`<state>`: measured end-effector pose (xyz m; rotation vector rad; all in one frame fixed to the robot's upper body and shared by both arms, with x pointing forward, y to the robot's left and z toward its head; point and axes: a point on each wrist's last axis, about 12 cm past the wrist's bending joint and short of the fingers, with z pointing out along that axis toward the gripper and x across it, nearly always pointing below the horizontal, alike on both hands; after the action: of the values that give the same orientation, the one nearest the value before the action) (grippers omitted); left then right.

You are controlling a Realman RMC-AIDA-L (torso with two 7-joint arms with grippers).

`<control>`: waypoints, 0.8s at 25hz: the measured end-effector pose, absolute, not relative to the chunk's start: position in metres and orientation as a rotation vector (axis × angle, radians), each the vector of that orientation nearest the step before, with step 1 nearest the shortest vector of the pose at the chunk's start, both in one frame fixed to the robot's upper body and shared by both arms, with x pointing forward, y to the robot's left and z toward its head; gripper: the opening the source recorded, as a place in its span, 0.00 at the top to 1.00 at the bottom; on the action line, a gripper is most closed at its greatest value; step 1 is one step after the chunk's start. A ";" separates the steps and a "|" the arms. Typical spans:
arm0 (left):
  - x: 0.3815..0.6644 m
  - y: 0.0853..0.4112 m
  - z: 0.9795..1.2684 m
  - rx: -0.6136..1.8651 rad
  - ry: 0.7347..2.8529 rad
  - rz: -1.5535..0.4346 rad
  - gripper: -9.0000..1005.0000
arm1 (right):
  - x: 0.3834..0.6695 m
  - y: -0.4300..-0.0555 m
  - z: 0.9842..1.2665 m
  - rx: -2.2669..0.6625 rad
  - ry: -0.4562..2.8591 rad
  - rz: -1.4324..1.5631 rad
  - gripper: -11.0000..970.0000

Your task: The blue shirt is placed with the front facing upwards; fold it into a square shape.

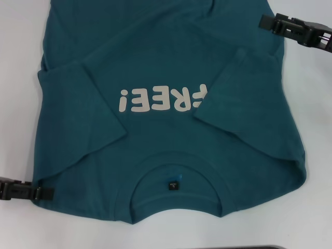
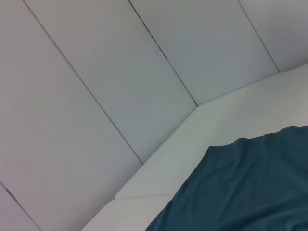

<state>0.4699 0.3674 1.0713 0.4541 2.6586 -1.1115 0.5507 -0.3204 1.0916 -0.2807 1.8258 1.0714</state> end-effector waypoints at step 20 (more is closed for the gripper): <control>0.486 0.345 1.079 0.581 2.600 -1.177 0.14 | 0.551 -0.320 1.092 -0.280 1.824 1.071 0.03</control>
<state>0.4855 0.3446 1.0795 0.5815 2.6002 -1.1767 0.5511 -0.3204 1.0919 -0.2801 1.8245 1.0712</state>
